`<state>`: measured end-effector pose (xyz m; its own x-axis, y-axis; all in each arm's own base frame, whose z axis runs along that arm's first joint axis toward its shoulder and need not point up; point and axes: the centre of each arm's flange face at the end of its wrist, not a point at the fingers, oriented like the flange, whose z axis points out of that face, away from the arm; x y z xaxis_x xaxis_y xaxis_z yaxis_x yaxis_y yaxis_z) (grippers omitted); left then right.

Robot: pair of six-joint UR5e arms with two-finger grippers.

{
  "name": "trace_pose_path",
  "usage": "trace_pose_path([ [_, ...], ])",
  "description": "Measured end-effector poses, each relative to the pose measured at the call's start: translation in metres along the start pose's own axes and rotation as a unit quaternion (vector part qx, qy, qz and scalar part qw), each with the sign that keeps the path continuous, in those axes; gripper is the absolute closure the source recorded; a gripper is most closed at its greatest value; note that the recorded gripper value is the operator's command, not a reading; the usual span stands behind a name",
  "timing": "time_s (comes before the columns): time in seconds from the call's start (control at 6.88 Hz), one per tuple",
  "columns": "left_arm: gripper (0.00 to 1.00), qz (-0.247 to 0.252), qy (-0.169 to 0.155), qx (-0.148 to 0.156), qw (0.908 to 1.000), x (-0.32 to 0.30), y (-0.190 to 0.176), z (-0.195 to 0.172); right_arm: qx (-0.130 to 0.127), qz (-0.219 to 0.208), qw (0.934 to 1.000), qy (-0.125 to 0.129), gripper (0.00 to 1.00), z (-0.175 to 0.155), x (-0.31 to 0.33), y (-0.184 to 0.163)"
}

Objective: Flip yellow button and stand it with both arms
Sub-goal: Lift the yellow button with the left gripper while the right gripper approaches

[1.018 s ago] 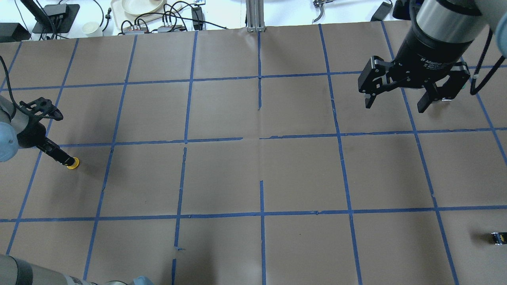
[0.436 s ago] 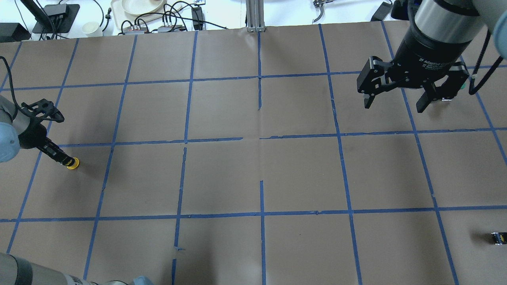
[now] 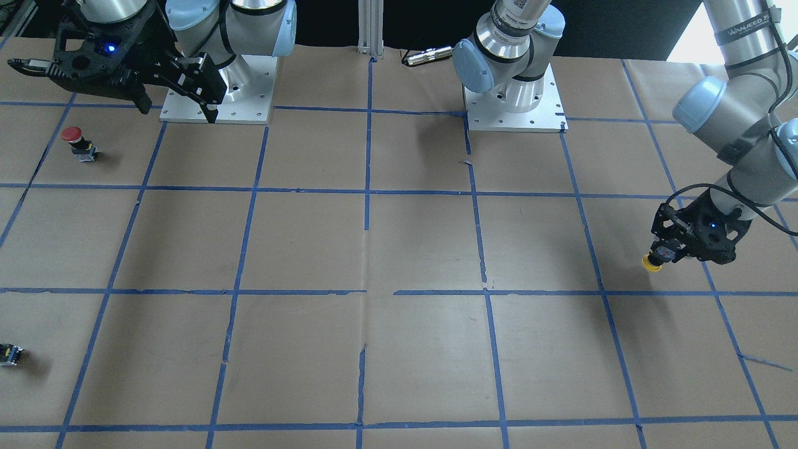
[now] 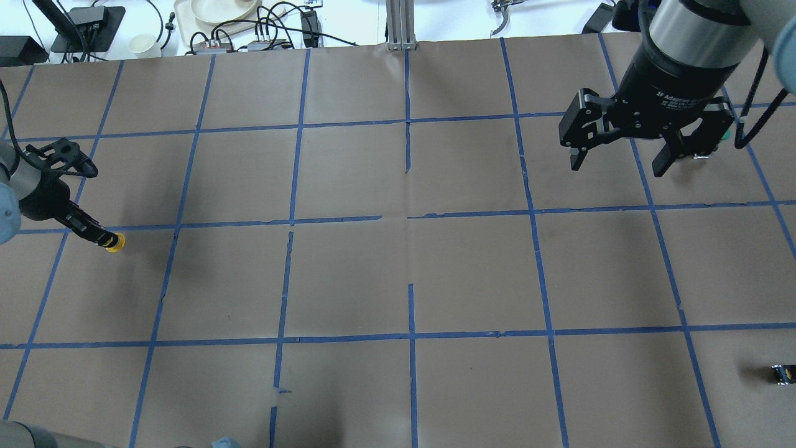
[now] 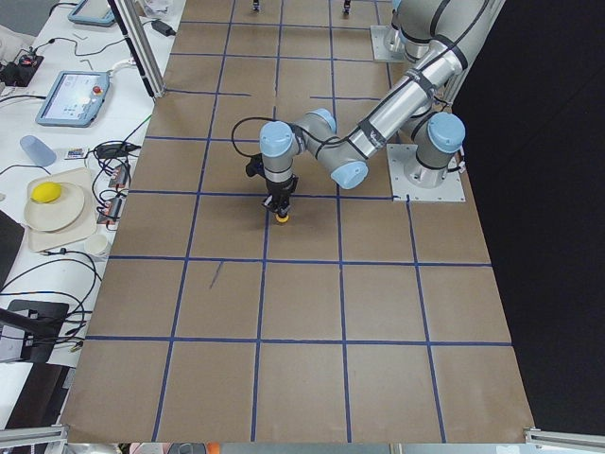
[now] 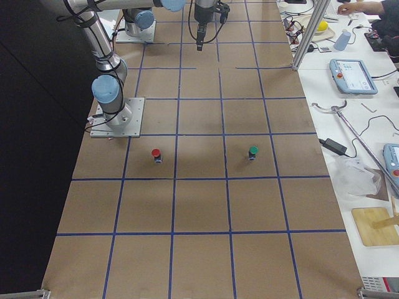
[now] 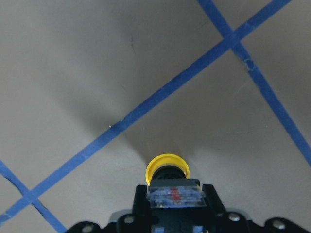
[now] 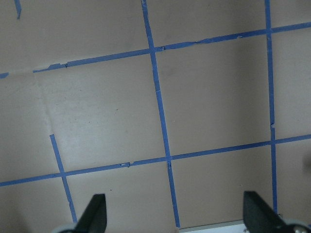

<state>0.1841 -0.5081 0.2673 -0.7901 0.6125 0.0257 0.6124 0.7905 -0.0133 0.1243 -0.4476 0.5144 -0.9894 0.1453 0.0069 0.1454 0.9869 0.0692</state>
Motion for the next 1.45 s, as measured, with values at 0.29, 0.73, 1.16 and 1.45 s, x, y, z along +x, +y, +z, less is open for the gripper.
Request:
trace_pose_path([
  [0.29, 0.90, -0.028, 0.060, 0.026, 0.9975, 0.059, -0.058, -0.053, 0.001, 0.000, 1.0000, -0.001, 0.00, 0.000, 0.000, 0.000],
  [0.73, 0.90, -0.090, 0.216, 0.096, 0.9675, 0.166, -0.146, -0.123, -0.002, 0.000, 1.0000, 0.001, 0.00, 0.000, 0.000, -0.001],
  [1.16, 0.90, -0.180, 0.377, 0.193, 0.8882, 0.247, -0.184, -0.174, -0.003, 0.012, 0.9991, -0.041, 0.00, -0.004, -0.006, -0.002],
  [1.45, 0.90, -0.220, 0.478, 0.211, 0.8237, 0.293, -0.200, -0.190, -0.025, 0.095, 0.9862, -0.133, 0.00, -0.007, -0.020, -0.006],
])
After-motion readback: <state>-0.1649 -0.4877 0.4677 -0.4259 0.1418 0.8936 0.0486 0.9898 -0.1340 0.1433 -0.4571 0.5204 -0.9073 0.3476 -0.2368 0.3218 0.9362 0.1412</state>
